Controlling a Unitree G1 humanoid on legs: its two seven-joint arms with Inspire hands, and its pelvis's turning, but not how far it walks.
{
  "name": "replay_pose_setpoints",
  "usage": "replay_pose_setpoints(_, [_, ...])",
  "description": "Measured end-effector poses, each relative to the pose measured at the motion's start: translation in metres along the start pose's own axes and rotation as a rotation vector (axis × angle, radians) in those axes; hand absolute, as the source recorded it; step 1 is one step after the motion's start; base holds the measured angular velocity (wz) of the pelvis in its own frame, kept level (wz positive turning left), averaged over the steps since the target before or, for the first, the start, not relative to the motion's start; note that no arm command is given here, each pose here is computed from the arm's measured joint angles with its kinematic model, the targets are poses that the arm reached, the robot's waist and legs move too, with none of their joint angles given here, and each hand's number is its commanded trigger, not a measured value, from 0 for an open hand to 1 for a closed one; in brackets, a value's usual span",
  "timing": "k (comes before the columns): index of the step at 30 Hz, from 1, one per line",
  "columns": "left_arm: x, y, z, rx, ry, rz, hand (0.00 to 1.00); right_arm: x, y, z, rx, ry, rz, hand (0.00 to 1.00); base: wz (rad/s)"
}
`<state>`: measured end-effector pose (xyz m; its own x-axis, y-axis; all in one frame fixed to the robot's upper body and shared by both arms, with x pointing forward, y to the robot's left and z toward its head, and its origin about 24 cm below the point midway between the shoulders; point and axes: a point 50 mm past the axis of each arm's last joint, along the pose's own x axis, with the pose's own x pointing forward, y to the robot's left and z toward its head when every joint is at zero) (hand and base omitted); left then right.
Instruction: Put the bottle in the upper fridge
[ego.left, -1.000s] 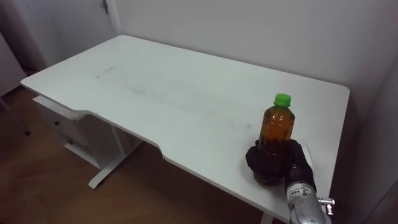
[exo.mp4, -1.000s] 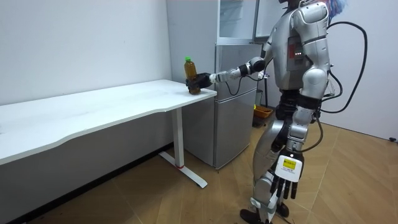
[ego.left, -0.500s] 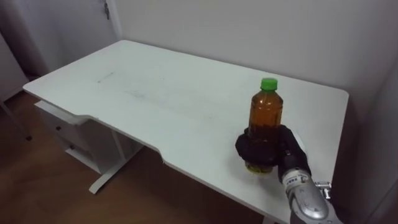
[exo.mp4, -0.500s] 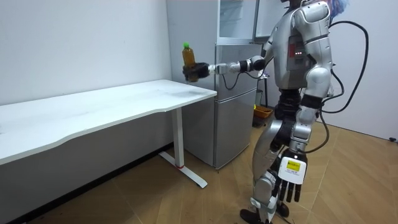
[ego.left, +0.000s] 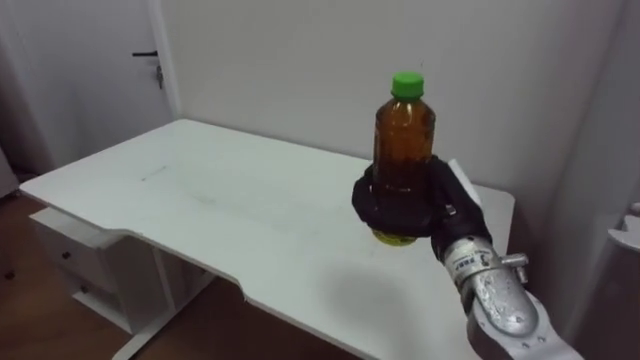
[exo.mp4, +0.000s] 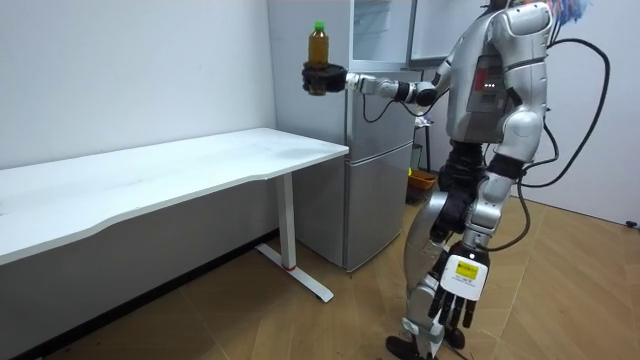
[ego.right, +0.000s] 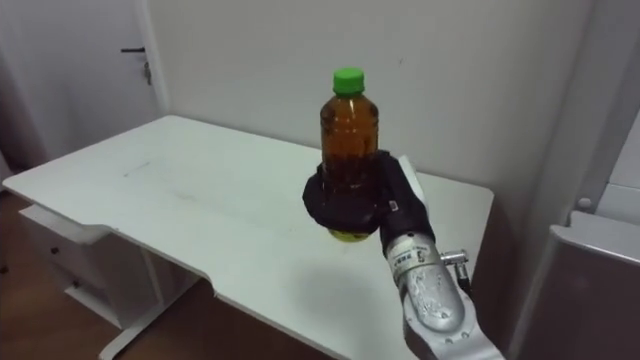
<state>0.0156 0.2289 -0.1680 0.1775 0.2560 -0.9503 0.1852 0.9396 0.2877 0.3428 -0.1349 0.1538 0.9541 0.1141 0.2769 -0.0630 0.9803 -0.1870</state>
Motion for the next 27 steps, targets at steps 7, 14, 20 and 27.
replay_pose_setpoints(7, [0.000,0.006,-0.001,0.022,0.000,0.022,0.00,-0.002,0.001,0.023,-0.002,-0.097,0.024,1.00,-0.10])
replay_pose_setpoints(14, [0.002,0.019,0.006,0.017,-0.015,0.070,0.00,-0.019,-0.008,0.058,-0.045,-0.260,0.035,1.00,-0.14])
replay_pose_setpoints(20, [0.001,0.025,0.001,0.063,-0.016,0.117,0.00,-0.030,-0.020,0.074,-0.160,-0.349,-0.018,1.00,-0.20])
replay_pose_setpoints(27, [0.000,0.029,-0.004,0.031,0.002,0.129,0.00,-0.041,-0.043,0.092,-0.137,-0.427,-0.133,1.00,-0.21])
